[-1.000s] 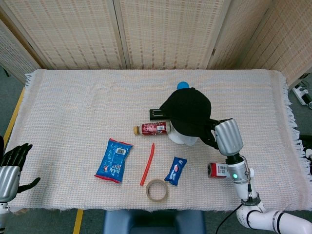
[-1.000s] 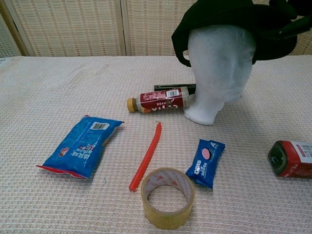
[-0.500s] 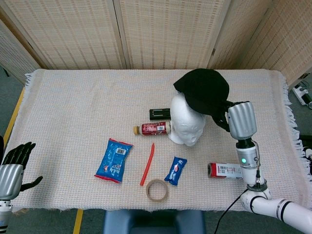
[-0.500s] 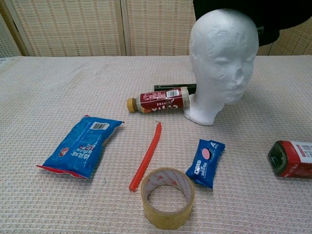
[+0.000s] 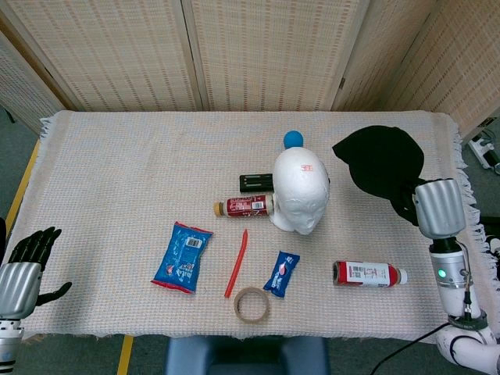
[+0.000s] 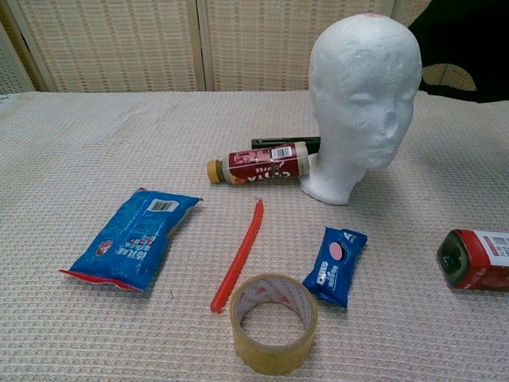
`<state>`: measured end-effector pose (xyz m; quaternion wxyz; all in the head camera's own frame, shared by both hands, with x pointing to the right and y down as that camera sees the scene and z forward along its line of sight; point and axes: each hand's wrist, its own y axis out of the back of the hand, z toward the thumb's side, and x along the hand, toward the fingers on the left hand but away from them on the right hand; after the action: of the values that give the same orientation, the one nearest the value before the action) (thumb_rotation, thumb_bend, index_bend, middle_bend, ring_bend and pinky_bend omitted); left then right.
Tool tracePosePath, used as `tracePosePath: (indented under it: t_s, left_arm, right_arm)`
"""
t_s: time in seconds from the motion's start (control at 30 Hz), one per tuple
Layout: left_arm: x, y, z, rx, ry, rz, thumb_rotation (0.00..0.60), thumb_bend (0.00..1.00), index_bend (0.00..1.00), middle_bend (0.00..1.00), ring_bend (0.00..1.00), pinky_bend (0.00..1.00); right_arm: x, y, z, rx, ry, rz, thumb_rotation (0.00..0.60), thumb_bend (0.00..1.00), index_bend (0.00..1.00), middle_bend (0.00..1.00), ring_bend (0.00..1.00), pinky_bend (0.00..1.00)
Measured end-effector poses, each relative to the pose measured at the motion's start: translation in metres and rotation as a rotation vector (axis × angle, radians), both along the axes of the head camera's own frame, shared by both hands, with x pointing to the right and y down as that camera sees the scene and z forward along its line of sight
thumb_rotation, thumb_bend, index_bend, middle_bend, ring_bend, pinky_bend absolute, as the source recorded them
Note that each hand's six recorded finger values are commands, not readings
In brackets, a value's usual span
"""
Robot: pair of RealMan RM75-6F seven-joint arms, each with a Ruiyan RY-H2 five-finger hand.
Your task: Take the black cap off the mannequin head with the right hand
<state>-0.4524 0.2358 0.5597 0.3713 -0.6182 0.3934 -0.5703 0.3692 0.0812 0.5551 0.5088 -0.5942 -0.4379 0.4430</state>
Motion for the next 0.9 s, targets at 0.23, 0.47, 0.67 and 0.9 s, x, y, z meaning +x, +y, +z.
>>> tracePosePath:
  t_s: [0.23,0.47,0.67,0.9]
  left_arm:
    - [0.004,0.002,0.001,-0.002,0.008,0.005,0.6,0.18,0.11,0.11,0.1,0.16]
    - [0.002,0.004,0.001,-0.004,0.003,0.0,0.6,0.18,0.11,0.11,0.1,0.16]
    - [0.0,0.005,0.004,-0.018,-0.003,-0.005,0.6,0.18,0.11,0.11,0.1,0.16]
    - [-0.003,0.005,0.004,-0.016,-0.008,-0.011,0.6,0.18,0.09,0.1,0.09,0.16]
  right_arm:
    - [0.013,0.037,0.025,-0.126,0.049,-0.048,0.6,0.5,0.87,0.76,0.98,1.0]
    - [0.001,0.047,0.065,-0.207,0.079,-0.073,0.6,0.5,0.8,0.72,0.88,1.0]
    - [-0.009,0.044,0.101,-0.279,0.096,-0.059,0.6,0.25,0.39,0.48,0.49,0.79]
    - [-0.016,0.049,0.119,-0.419,0.101,-0.036,0.6,0.0,0.0,0.0,0.01,0.21]
